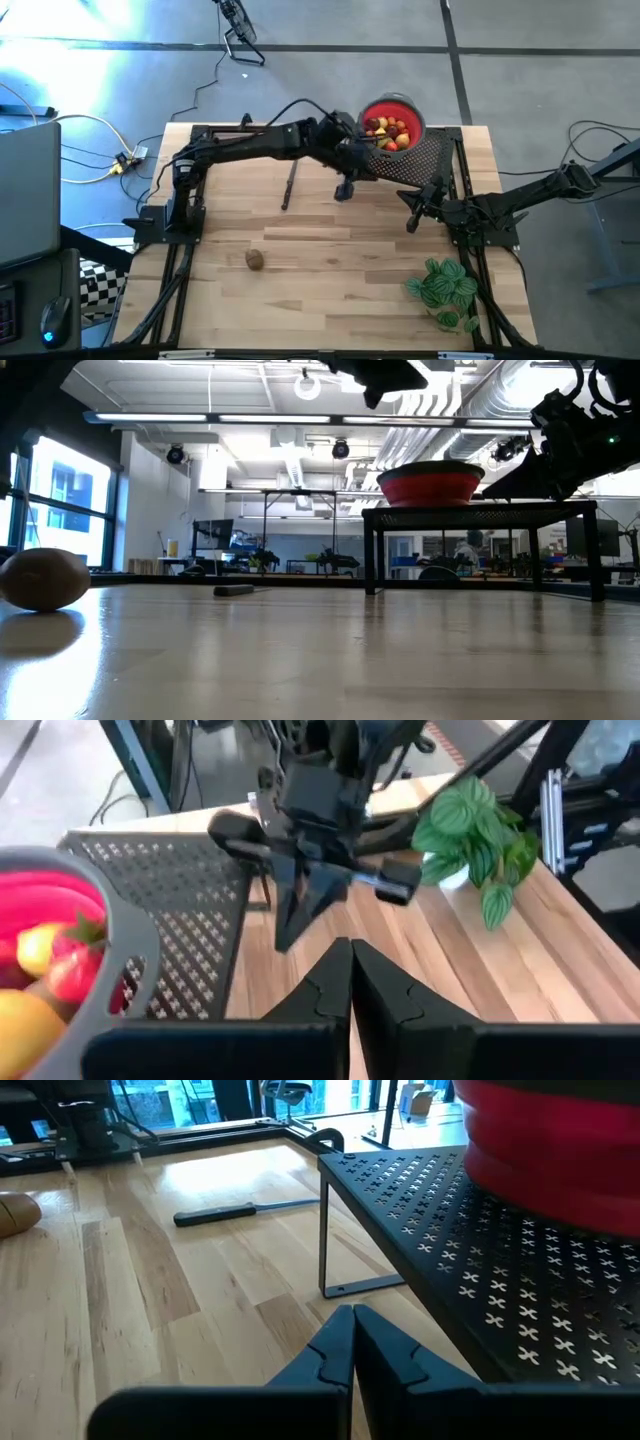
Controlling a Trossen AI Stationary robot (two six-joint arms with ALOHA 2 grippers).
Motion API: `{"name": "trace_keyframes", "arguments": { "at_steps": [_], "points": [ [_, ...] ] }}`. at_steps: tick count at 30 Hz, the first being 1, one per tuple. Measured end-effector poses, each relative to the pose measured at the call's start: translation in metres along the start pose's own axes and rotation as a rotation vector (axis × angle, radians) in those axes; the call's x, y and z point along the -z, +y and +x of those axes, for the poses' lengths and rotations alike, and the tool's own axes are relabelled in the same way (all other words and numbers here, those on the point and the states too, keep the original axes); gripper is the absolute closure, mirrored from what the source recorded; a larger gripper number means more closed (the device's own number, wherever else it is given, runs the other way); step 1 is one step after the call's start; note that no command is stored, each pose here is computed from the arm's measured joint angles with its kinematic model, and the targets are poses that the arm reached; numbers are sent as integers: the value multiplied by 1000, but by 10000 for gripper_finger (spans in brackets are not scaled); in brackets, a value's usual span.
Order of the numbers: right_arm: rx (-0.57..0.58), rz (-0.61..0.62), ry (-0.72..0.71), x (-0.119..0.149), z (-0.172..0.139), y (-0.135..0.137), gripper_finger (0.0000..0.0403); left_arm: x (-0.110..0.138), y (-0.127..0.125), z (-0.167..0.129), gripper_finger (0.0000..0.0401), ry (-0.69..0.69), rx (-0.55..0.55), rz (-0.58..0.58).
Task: Pick & Place Fruit
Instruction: Put the brown kiwi into the red strainer bowl on the shelf
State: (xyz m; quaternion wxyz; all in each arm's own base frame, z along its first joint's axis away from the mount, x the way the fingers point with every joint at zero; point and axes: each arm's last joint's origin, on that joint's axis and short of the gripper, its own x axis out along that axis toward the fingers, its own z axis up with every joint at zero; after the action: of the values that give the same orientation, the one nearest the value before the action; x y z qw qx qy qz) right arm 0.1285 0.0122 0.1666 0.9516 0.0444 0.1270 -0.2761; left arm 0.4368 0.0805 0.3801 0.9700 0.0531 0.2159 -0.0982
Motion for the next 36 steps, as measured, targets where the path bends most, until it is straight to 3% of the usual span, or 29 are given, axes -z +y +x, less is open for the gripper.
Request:
{"name": "trace_keyframes", "arguments": {
  "at_steps": [8, 17, 22, 27, 31, 36],
  "points": [
    [-1, -2, 3, 0, 0, 0, 400, 32, -26, 18, 400, 11, 48, -42],
    [-1, -1, 5, 1, 0, 0, 400, 80, -48, 5, 401, -164, 37, -84],
    [-1, 0, 4, 0, 0, 0, 400, 98, -64, -28, 401, -290, -17, -83],
    [-12, 8, -1, 0, 0, 0, 401, 128, -81, -58, 401, -252, -81, -117],
    [-46, 14, 0, -1, 0, 2, 401, 139, -93, -83, 401, -272, -137, -146],
    [-65, 33, -9, -3, 0, 3, 401, 146, -112, -105, 401, -311, -127, -124]
  ]
}}
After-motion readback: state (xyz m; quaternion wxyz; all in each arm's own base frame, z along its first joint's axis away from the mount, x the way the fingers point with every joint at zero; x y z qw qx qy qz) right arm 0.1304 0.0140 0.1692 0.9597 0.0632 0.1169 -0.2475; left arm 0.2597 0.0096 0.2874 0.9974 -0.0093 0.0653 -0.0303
